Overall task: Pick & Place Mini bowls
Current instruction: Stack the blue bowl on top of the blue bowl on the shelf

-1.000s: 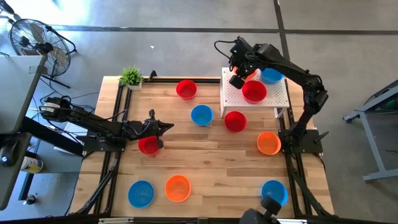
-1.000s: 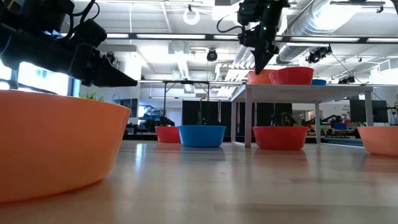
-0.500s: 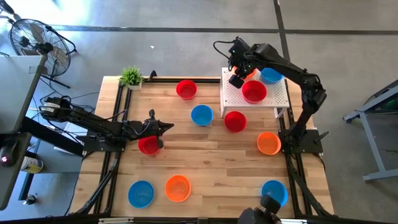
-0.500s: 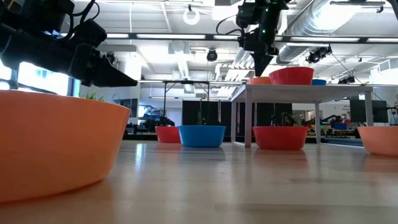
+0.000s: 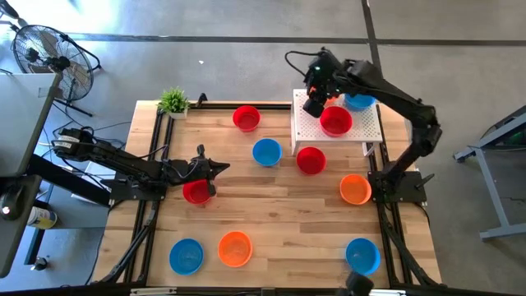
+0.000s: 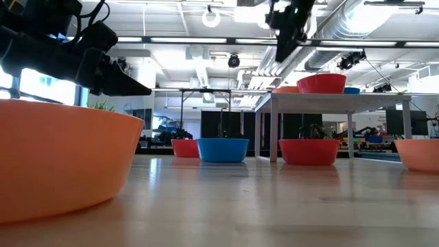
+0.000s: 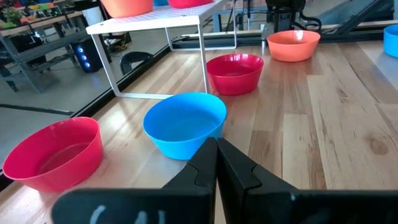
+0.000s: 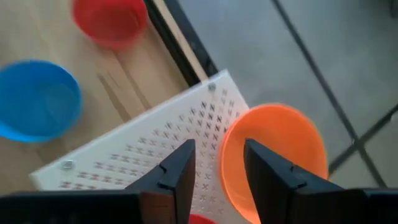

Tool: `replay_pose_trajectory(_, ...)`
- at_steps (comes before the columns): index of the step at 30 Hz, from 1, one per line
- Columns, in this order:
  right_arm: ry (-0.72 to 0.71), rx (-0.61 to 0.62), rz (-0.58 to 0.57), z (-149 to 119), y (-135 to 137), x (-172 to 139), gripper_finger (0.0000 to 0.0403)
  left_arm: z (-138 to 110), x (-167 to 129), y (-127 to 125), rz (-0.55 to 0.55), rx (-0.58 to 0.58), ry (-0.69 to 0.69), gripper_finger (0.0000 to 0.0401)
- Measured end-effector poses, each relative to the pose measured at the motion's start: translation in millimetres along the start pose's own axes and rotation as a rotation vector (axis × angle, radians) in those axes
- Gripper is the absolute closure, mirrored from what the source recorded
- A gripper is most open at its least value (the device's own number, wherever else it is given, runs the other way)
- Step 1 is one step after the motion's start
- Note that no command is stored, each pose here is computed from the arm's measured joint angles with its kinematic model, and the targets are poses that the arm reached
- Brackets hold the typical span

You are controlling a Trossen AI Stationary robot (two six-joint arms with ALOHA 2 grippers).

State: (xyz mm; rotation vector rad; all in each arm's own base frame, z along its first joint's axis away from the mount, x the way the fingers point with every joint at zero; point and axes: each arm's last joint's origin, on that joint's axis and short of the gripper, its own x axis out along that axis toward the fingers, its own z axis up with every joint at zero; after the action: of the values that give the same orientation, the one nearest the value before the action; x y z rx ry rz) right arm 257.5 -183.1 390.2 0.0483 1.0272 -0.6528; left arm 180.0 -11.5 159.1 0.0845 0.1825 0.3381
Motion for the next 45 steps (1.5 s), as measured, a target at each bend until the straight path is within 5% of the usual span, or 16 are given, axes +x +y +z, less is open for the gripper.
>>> replay_pose_trajectory(12,-0.363,-0.082,0.229,-19,32,-81,0.0381,0,0,0,0.0,0.001,0.002,0.04)
replay_pose_trajectory(30,-0.955,-0.159,0.365,-125,102,-18,0.0395,-1,0,0,0.0,0.003,0.005,0.04)
replay_pose_trajectory(38,-1.102,-0.133,0.492,-176,137,12,0.0376,-1,0,0,0.0,0.003,0.005,0.04)
replay_pose_trajectory(45,-1.063,-0.13,0.452,-190,157,12,0.0379,-1,0,0,0.0,0.004,0.007,0.04)
